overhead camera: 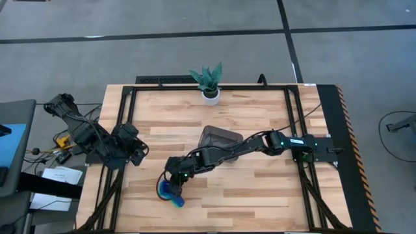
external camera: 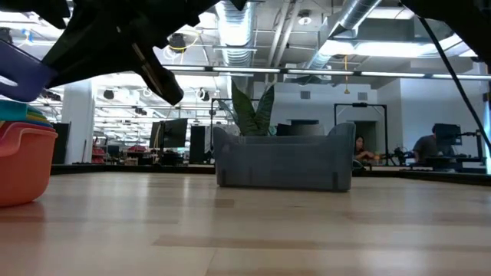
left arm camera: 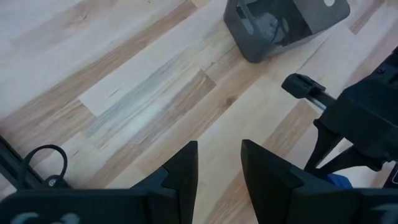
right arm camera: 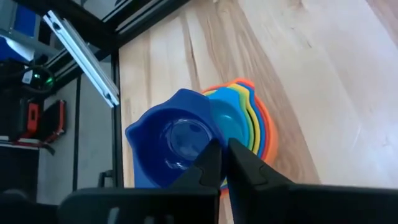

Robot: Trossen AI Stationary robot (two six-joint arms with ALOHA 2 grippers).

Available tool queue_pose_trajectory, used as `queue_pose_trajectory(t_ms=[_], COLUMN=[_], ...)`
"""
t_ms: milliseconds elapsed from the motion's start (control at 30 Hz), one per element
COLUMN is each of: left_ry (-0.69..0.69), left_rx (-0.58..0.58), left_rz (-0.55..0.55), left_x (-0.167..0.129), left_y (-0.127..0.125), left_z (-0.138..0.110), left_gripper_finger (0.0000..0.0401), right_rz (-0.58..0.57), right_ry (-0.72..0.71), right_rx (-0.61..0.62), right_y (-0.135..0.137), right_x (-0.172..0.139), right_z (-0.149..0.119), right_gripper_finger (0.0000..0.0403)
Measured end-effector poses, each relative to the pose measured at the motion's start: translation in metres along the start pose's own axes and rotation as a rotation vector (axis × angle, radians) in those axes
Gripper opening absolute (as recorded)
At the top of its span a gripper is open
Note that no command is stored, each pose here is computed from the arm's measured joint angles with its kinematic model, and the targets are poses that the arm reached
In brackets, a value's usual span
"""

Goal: Nest measuring cups in basket
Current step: Stack the dark blue measuring cup on top of the light blue measuring cup

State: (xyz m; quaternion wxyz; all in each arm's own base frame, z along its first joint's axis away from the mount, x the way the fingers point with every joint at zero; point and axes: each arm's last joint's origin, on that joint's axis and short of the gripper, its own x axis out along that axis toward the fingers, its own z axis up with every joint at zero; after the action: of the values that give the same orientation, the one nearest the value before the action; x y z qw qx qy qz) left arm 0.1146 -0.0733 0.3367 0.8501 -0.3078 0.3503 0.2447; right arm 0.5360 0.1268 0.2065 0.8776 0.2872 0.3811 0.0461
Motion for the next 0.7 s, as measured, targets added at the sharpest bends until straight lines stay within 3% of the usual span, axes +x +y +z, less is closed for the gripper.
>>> queue_pose_trajectory(t_ms=[267,700], left_ry=[-0.002,-0.012], left_rx=[0.005,0.007], left_rz=[0.014,0.036], left_x=[0.0,-0.0001], left_y=[0.0015,0.0038], left_z=[-0.0001,-0.0001], left_gripper_finger=[0.0109,0.0109], right_rz=[0.002,0.014], right_ry=[-0.001,0.0], right_rx=[-0.013,-0.002], right_y=[-0.0054,-0.0062], right_x=[-0.001,-0.0012], right_z=[0.0043,0.0057], right_gripper_finger=[0.005,0.0051])
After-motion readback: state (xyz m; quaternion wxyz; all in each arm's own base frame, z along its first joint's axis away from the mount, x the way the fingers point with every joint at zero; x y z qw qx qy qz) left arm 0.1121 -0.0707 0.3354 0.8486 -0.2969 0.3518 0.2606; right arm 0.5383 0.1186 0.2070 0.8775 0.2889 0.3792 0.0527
